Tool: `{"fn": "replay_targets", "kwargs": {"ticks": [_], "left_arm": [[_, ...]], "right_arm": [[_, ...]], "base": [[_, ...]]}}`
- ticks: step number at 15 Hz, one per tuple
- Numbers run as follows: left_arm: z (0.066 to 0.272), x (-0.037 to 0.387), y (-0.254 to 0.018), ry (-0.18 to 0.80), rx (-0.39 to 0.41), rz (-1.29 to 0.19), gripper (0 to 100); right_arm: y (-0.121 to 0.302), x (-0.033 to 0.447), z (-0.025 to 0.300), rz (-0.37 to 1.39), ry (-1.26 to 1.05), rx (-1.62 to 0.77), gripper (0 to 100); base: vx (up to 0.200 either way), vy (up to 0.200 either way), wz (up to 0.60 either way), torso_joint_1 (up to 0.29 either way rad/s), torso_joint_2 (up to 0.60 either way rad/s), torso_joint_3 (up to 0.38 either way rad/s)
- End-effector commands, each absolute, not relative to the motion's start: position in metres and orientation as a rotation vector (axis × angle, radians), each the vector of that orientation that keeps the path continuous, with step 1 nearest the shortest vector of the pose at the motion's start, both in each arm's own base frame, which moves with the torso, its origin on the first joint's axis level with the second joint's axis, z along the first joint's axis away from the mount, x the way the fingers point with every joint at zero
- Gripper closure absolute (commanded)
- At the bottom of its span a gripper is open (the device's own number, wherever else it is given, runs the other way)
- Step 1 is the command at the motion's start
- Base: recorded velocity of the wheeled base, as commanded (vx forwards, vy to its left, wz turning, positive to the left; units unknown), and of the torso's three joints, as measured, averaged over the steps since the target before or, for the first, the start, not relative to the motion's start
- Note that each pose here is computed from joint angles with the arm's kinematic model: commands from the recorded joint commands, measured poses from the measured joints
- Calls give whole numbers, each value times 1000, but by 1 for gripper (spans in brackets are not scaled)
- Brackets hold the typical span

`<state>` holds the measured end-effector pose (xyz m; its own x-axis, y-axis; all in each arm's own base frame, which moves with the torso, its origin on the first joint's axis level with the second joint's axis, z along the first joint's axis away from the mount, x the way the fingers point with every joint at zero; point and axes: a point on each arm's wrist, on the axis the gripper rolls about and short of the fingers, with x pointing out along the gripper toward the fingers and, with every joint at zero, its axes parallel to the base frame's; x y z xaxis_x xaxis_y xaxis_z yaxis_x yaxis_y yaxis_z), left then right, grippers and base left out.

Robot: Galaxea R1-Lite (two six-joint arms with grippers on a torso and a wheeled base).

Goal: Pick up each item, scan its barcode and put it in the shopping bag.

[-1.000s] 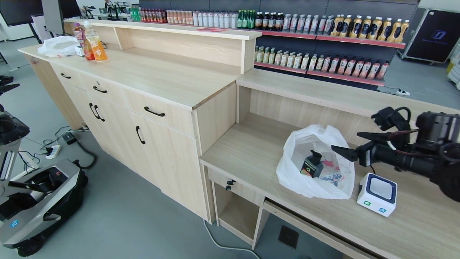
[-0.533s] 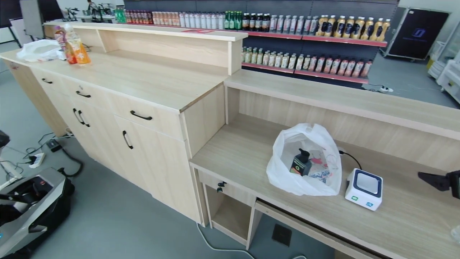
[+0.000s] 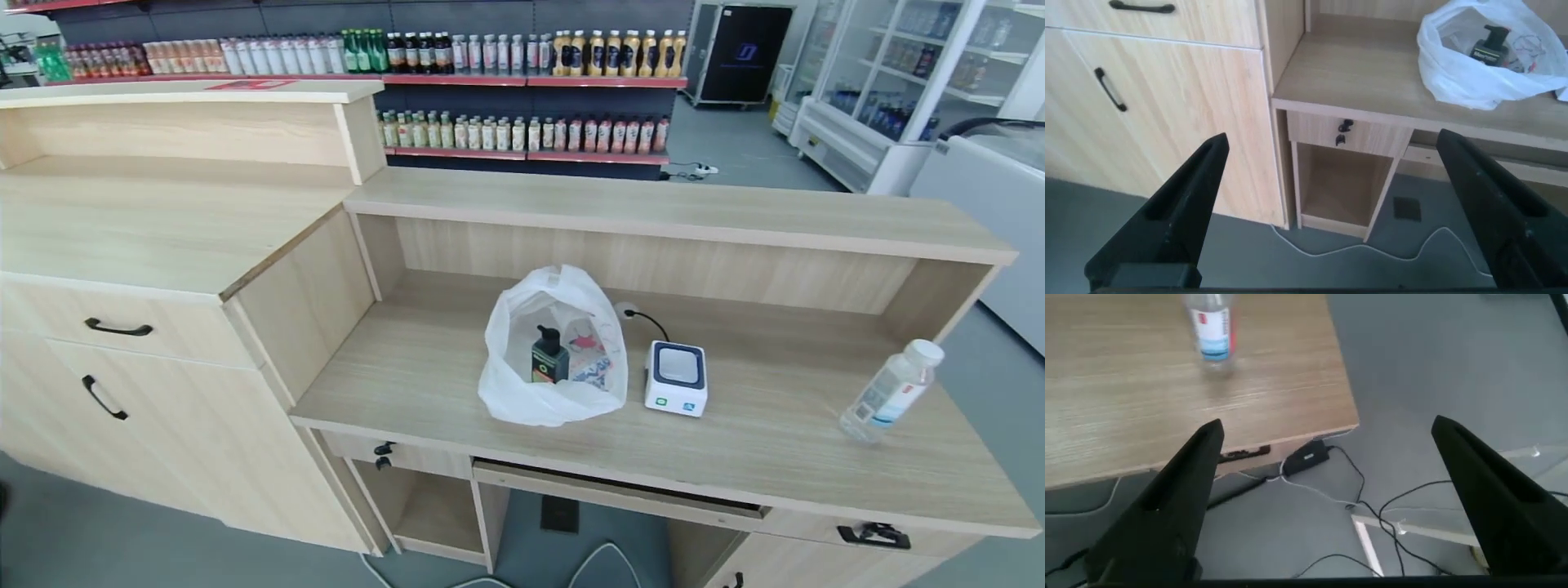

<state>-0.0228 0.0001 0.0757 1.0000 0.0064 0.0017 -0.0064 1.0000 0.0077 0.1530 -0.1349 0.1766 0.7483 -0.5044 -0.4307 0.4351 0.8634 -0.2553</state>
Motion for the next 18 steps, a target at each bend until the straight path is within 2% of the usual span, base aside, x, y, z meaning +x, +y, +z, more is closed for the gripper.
{"fn": "replay_targets", "kwargs": {"ticks": [1,3,7,11,18], "left_arm": [[76,-23,0,-2,8,8,0],[75,-23,0,0,8,8,0],[76,-23,0,-2,8,8,0],[76,-23,0,-2,8,8,0],[76,-23,0,-3,8,8,0]], "right_arm": [[-148,161,162,-526,540,-116,0],[-178,167,139,-453,524,-51,0],[-207,175,108,-355,515,17,0],[-231,200,85,-196,404,-135,0],[-225,247,52,-80,360,-145,0]], "base": [[0,0,0,0,0,0],[0,0,0,0,0,0],[0,0,0,0,0,0],[0,0,0,0,0,0],[0,0,0,0,0,0]]}}
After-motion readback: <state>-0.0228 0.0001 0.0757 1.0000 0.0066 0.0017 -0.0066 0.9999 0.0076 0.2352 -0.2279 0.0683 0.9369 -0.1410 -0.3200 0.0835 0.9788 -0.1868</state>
